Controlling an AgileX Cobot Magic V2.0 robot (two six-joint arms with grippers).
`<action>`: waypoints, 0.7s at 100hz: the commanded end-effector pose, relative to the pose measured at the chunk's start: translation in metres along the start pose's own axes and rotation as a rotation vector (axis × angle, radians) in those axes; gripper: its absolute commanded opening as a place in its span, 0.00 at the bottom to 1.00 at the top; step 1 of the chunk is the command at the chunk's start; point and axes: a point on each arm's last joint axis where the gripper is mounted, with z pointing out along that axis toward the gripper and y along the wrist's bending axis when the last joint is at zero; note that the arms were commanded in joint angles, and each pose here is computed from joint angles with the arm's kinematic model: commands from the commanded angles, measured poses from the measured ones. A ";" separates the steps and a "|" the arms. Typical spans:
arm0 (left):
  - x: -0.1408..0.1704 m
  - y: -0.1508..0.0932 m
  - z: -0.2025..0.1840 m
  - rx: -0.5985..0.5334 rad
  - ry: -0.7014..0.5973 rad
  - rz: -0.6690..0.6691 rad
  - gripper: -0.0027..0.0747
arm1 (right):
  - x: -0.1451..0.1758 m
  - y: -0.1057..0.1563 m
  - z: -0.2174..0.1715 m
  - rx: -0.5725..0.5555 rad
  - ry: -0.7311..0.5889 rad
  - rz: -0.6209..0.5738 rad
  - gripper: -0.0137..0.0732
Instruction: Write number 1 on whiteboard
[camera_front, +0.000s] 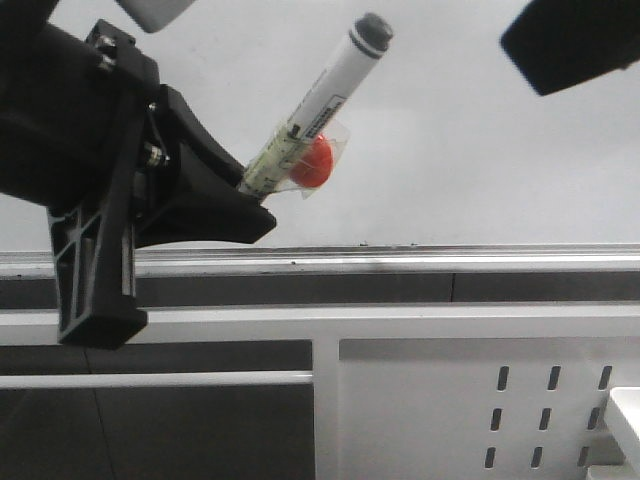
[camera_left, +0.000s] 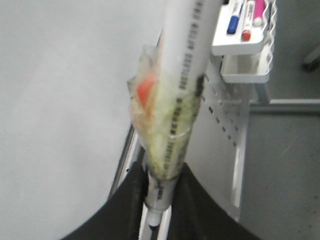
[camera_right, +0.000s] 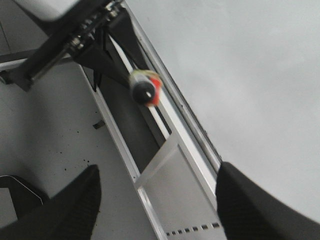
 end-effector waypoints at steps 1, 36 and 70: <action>-0.022 0.005 -0.008 -0.047 -0.021 0.024 0.01 | -0.021 -0.005 0.001 0.044 -0.124 -0.029 0.64; -0.030 0.001 -0.008 -0.040 -0.033 0.047 0.01 | -0.031 0.000 0.037 0.021 -0.154 -0.049 0.63; -0.031 0.001 -0.008 -0.034 -0.045 0.051 0.01 | -0.034 -0.001 0.045 0.032 -0.176 -0.048 0.63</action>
